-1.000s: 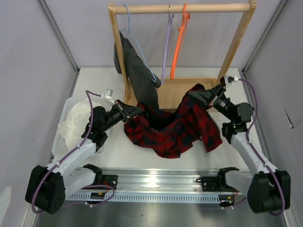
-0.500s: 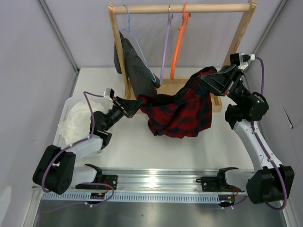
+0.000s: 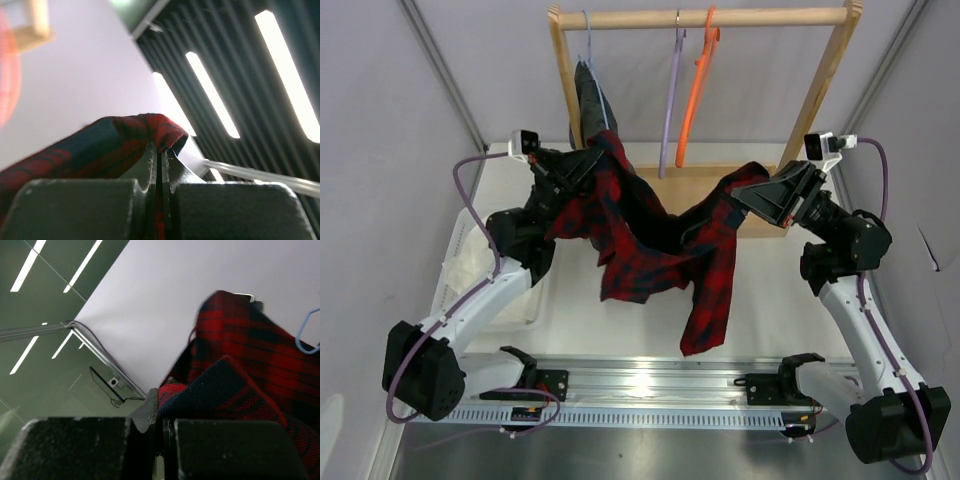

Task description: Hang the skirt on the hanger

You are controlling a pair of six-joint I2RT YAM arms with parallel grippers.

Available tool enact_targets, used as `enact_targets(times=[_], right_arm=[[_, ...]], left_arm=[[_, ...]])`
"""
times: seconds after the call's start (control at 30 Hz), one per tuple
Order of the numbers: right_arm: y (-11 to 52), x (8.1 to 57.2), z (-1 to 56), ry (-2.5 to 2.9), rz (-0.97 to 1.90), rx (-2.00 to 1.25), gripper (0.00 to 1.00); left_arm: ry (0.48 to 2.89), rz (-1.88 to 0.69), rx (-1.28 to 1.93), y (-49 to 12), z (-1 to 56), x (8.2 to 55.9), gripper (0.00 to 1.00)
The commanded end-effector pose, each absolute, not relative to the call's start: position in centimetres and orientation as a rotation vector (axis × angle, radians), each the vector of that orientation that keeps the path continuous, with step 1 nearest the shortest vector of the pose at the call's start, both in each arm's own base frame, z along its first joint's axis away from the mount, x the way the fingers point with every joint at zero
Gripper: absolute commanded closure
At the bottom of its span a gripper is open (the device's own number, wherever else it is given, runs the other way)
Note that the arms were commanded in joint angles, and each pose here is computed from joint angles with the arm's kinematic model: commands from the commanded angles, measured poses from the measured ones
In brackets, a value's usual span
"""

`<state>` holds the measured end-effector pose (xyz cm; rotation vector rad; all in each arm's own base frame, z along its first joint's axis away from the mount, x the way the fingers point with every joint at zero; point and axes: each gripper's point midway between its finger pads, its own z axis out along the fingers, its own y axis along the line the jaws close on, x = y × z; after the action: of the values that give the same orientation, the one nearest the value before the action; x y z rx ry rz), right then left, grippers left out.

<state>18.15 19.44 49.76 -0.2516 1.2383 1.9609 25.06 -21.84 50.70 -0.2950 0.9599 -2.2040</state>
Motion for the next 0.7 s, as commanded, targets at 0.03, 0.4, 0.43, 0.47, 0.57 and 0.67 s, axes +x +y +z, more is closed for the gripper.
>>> enact_targets(times=[0.03,0.4,0.43,0.47,0.57,0.67], right_arm=[[19.9,20.8,48.5,1.297,1.803,-0.24,1.0],[17.1,24.6,42.9,1.467,1.655,-0.079,1.0],[16.9,25.3,41.8,1.508,1.652,-0.03,1.0],[16.9,25.7,40.9,1.543,1.645,-0.002,1.0],[16.3,27.9,37.6,1.702,1.493,0.073,1.0],[15.3,29.6,35.7,1.789,1.34,0.113,1.0]], left_arm=[[0.231,-2.363,0.22,-15.1,60.6,10.2,1.0],[0.133,-2.362,0.026,-11.0,58.7,9.5,1.0],[0.123,-2.365,0.04,-10.5,59.0,9.1,1.0],[0.112,-2.377,0.06,-10.4,59.5,8.7,1.0],[0.114,-2.423,0.172,-11.2,61.0,7.2,1.0],[0.186,-2.472,0.198,-12.8,61.2,6.4,1.0]])
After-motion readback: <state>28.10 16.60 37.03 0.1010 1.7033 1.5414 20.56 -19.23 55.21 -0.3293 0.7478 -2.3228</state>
